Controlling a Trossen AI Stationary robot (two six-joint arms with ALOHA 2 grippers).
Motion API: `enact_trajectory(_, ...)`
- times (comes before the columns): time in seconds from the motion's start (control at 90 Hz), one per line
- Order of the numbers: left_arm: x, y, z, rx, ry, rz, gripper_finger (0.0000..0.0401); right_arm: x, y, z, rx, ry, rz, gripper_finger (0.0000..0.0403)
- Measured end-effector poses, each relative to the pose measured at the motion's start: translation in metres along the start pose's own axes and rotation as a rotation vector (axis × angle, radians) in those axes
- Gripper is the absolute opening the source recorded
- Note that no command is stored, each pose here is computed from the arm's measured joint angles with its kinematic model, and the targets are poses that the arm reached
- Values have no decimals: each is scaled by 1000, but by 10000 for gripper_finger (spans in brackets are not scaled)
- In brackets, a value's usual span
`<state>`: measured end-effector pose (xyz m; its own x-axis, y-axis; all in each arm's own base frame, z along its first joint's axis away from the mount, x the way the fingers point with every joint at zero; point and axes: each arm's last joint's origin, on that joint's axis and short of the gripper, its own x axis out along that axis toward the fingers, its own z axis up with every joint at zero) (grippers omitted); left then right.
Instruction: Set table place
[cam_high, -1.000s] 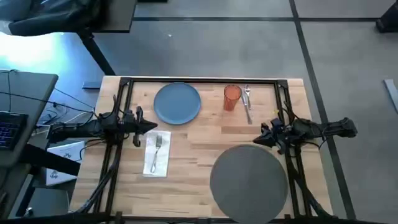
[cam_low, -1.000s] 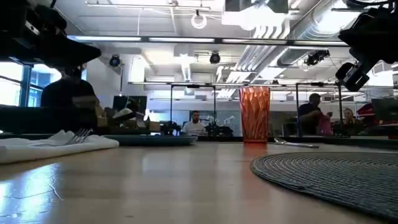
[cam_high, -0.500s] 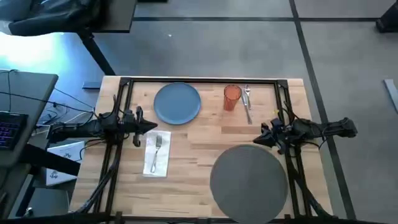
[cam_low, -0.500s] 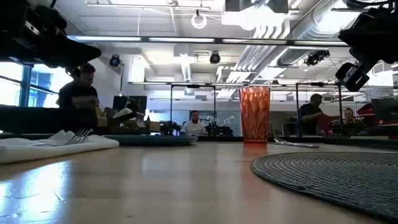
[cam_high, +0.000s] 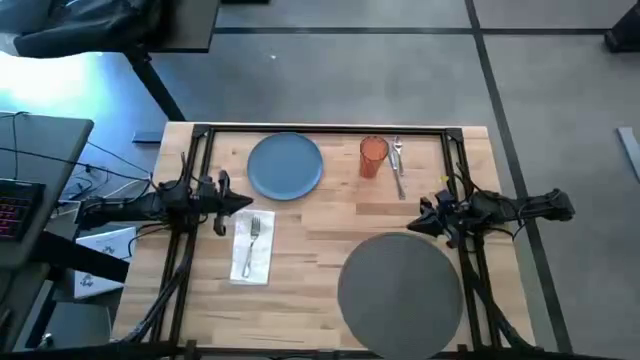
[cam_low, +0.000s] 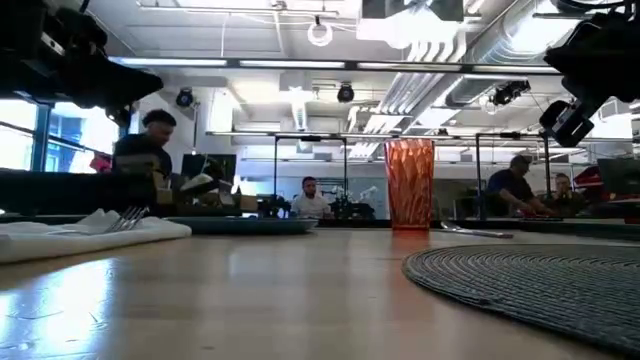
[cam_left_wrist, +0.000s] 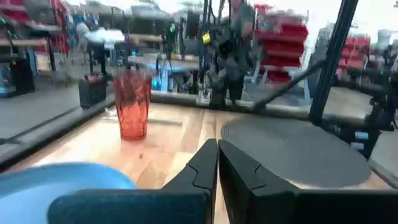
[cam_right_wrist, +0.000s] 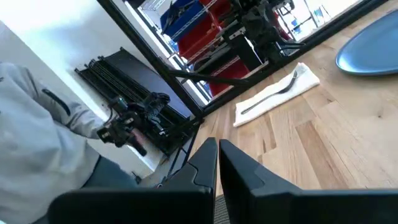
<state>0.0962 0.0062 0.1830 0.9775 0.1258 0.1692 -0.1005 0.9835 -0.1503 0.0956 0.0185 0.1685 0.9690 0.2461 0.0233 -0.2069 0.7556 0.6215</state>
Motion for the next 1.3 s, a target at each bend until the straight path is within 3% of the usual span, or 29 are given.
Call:
enact_trajectory(0.144,-5,-3,31,-311,-312,-61,0,0,0,0,0,0,0,0)
enact_trajectory(0.2,-8,-3,38,-367,-394,-65,0,0,0,0,0,0,0,0)
enact_trajectory(0.322,-12,2,46,-400,-530,89,0,0,0,0,0,0,0,0)
enact_trajectory(0.4,-10,3,51,-480,-514,164,0,0,0,0,0,0,0,0)
enact_trajectory(0.456,-5,0,59,-487,-391,162,0,0,0,0,0,0,0,0)
enact_trajectory(0.556,7,-9,76,-461,-23,146,0,0,0,0,0,0,0,0)
enact_trajectory(0.656,23,-16,85,-471,329,250,0,0,0,0,0,0,0,0)
enact_trajectory(0.767,45,-25,86,-543,630,364,0,0,0,0,0,0,0,0)
enact_trajectory(0.844,61,-34,74,-565,835,368,0,0,0,0,0,0,0,0)
enact_trajectory(0.922,74,-44,52,-695,1006,386,0,0,0,0,0,0,0,0)
enact_trajectory(1.089,86,-55,0,-884,1289,596,6,0,0,0,0,0,0,0)
enact_trajectory(1.3,99,-56,-41,-912,1482,727,87,0,0,0,0,0,0,0)
